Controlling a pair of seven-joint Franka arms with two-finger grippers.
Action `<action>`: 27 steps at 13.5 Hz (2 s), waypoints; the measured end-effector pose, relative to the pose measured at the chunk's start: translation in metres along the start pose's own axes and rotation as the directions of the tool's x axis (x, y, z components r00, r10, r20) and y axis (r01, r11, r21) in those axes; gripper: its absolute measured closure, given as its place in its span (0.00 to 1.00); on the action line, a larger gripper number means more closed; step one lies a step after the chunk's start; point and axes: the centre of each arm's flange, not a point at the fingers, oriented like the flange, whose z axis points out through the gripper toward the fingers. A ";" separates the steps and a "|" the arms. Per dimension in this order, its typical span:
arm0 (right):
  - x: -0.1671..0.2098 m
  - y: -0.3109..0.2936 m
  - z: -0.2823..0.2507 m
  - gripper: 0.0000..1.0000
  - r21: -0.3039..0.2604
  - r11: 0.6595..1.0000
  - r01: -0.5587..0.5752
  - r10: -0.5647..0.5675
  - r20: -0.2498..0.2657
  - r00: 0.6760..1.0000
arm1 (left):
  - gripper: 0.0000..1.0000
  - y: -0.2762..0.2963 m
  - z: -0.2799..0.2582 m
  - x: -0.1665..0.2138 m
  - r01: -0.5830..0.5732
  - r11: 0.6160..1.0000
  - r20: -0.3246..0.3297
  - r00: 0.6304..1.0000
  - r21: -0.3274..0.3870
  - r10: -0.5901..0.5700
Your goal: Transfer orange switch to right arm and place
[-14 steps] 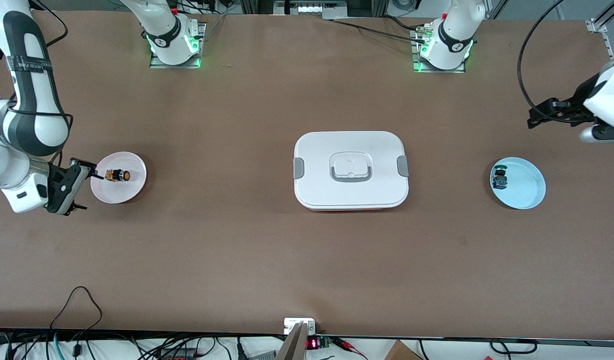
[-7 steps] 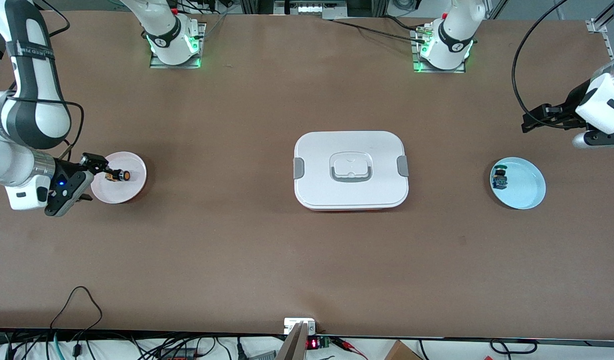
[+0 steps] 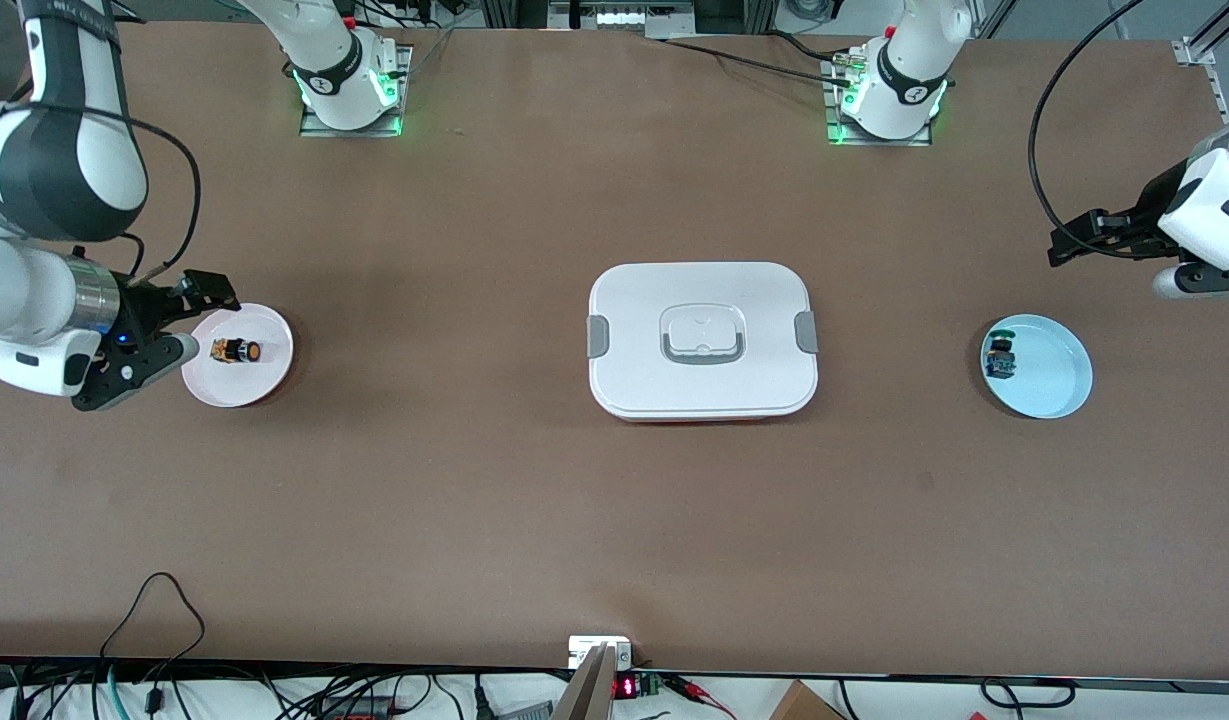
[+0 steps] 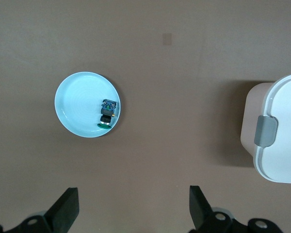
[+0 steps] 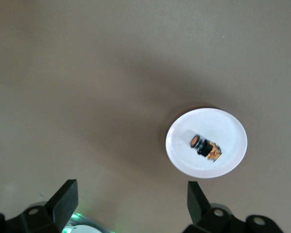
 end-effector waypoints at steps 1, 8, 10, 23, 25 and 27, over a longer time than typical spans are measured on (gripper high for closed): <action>-0.002 -0.011 -0.013 0.00 -0.015 1.000 -0.024 0.024 0.010 1.000 | 0.00 -0.002 0.000 0.000 0.004 1.000 0.000 1.000 0.000 -0.004; -0.036 0.000 -0.055 0.00 -0.111 0.977 -0.182 0.183 0.004 0.983 | 0.00 -0.010 0.000 0.001 0.019 1.000 -0.004 1.000 -0.002 -0.019; -0.055 0.003 -0.074 0.00 -0.030 0.917 -0.397 0.395 -0.052 0.917 | 0.00 -0.011 0.000 0.001 0.021 1.000 -0.004 1.000 -0.003 -0.021; -0.053 0.033 -0.070 0.00 -0.068 0.848 -0.525 0.513 -0.143 0.846 | 0.00 -0.017 0.002 0.003 0.031 1.000 -0.001 1.000 -0.004 -0.031; -0.051 0.027 -0.072 0.00 -0.072 0.853 -0.516 0.502 -0.154 0.851 | 0.00 -0.017 0.004 0.004 0.030 1.000 0.002 1.000 -0.004 -0.030; -0.048 0.027 -0.072 0.00 -0.075 0.858 -0.509 0.491 -0.175 0.853 | 0.00 -0.017 0.003 0.003 0.031 1.000 0.000 1.000 -0.004 -0.031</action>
